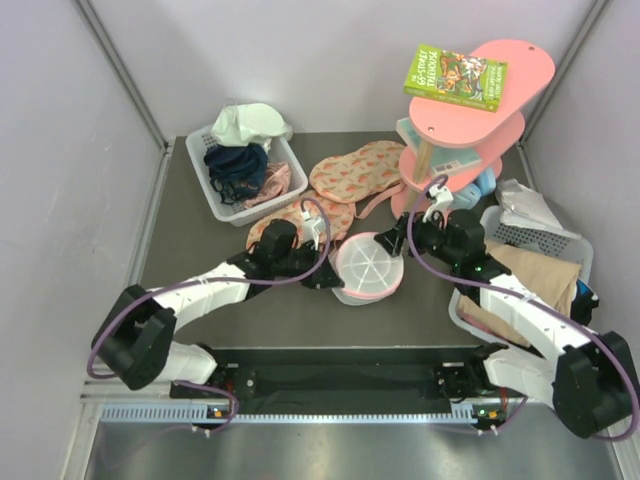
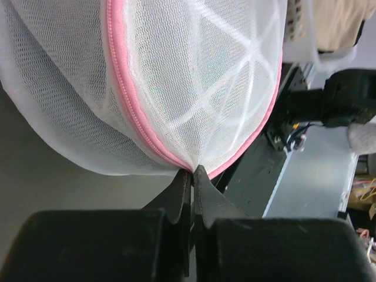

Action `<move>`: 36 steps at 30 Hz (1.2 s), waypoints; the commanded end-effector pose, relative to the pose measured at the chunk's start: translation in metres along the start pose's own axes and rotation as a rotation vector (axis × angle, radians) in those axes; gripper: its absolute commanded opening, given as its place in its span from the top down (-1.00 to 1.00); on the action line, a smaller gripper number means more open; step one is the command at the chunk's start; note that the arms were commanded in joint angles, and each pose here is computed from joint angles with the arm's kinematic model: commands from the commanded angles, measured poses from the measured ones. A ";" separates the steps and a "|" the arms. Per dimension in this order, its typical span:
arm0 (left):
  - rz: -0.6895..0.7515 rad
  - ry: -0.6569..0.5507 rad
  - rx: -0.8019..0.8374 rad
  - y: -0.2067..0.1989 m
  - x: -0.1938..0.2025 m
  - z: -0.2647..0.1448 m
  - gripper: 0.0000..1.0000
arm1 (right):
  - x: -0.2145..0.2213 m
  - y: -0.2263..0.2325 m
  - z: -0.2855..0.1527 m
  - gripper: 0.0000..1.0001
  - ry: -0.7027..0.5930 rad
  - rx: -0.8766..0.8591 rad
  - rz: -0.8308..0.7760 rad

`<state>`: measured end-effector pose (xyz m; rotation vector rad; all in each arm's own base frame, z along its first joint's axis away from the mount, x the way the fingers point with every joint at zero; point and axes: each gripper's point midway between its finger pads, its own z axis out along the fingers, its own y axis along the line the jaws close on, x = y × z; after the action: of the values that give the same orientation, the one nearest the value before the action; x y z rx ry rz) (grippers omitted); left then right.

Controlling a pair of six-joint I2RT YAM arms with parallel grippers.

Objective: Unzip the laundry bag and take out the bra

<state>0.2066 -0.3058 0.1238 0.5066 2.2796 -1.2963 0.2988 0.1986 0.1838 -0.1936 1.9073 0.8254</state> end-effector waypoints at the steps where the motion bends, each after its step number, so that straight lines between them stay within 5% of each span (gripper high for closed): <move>1: 0.072 0.061 0.017 -0.008 0.009 -0.013 1.00 | -0.008 0.019 0.010 -0.67 0.032 -0.166 -0.104; 16: 0.170 0.074 0.063 -0.016 -0.004 -0.025 1.00 | 0.041 0.029 0.011 -0.27 0.199 -0.328 -0.109; 19: 0.168 0.083 0.050 -0.008 -0.006 -0.026 1.00 | 0.049 0.032 0.008 0.15 0.223 -0.358 -0.100; 20: 0.160 0.068 0.033 -0.002 -0.013 -0.028 1.00 | 0.051 0.034 0.007 0.50 0.231 -0.368 -0.098; 23: 0.138 0.006 -0.009 0.012 -0.038 -0.036 1.00 | 0.058 0.034 0.004 1.00 0.247 -0.360 -0.085; 36: 0.087 -0.242 -0.109 0.050 -0.145 -0.037 1.00 | 0.102 0.030 -0.005 1.00 0.308 -0.160 0.132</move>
<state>0.2800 -0.2551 0.1304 0.4310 2.3359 -1.1718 0.2520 0.2425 0.1404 -0.4283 2.0235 1.0957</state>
